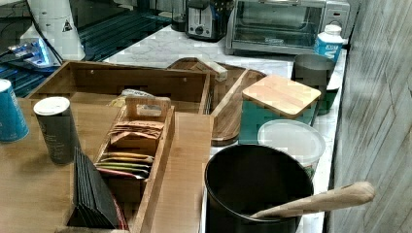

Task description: Close the drawer.

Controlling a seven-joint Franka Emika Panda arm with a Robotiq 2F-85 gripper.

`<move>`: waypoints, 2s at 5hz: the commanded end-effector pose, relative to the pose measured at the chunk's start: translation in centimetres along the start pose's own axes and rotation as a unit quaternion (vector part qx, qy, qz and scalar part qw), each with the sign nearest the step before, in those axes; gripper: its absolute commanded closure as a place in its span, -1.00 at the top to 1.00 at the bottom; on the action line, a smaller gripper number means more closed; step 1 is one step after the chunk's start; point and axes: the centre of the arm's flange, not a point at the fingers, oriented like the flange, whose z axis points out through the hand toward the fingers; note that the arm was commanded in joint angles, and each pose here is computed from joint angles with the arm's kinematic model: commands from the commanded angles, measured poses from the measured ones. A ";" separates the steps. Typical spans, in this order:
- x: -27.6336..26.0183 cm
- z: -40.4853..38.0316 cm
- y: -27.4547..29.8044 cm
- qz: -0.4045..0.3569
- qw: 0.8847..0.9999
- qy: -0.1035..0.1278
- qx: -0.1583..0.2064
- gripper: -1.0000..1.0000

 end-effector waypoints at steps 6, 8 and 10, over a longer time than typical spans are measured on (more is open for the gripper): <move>-11.6 10.3 0.5 -0.354 0.935 0.002 0.008 -1.00; -11.0 13.0 2.8 -0.361 0.931 -0.055 0.016 -1.00; -13.0 15.3 5.3 -0.376 0.925 -0.051 0.000 -1.00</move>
